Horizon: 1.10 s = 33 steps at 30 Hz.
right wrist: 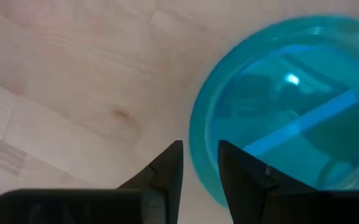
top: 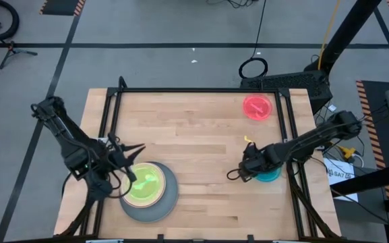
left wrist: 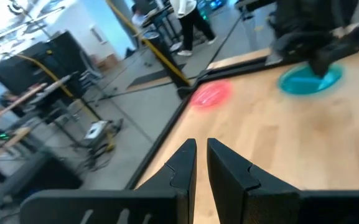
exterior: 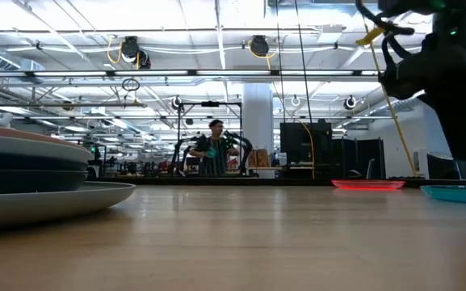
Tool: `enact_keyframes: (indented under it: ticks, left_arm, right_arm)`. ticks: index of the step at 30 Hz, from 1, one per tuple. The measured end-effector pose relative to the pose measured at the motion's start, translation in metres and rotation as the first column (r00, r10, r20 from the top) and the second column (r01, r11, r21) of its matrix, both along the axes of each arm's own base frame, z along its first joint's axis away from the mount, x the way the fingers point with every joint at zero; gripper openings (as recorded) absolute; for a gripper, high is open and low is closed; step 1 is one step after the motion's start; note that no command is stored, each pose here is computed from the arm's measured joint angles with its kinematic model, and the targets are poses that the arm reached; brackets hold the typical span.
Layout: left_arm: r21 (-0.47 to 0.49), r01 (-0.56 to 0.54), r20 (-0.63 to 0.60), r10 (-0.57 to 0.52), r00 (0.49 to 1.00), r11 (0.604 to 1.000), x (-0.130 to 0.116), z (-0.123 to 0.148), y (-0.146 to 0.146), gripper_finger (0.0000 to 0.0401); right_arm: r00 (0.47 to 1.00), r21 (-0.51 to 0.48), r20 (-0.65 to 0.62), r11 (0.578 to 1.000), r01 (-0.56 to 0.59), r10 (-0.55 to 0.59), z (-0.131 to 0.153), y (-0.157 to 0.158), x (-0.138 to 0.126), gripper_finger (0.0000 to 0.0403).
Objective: Stack plastic plates
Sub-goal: Stack the blue plate on top of the green plate
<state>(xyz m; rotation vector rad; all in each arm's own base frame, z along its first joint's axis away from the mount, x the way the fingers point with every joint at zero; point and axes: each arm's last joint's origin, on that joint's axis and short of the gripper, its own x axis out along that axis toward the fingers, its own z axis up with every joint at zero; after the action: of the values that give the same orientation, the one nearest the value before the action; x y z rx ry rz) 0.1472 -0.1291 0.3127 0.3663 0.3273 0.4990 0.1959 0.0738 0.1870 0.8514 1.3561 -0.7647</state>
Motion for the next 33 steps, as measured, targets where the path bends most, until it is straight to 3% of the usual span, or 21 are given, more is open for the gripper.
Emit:
enact_keyframes:
  ticks: [5,13,28,33]
  left_arm:
    - [0.054,-0.052,-0.055,0.055,0.997,0.997,0.0,-0.005,0.012,0.0047]
    - [0.083,-0.111,-0.096,0.119,0.988,0.99,-0.004,-0.01,0.025,0.0047]
    - [0.196,-0.099,-0.152,0.13,0.98,0.976,-0.003,-0.01,0.029,0.0047]
    - [0.241,-0.116,-0.172,0.161,0.972,0.964,0.0,-0.009,0.034,0.0047]
  right_arm:
    - [0.997,0.014,-0.075,0.999,0.03,-0.028,-0.005,0.005,0.016,0.0095]
    - [0.966,-0.054,-0.23,0.993,0.108,-0.117,-0.018,-0.005,0.036,0.0107]
    - [0.946,-0.045,-0.31,0.995,0.085,-0.095,-0.049,-0.011,0.051,0.0105]
    - [0.945,-0.046,-0.312,0.996,0.083,-0.093,-0.053,-0.011,0.054,0.0072]
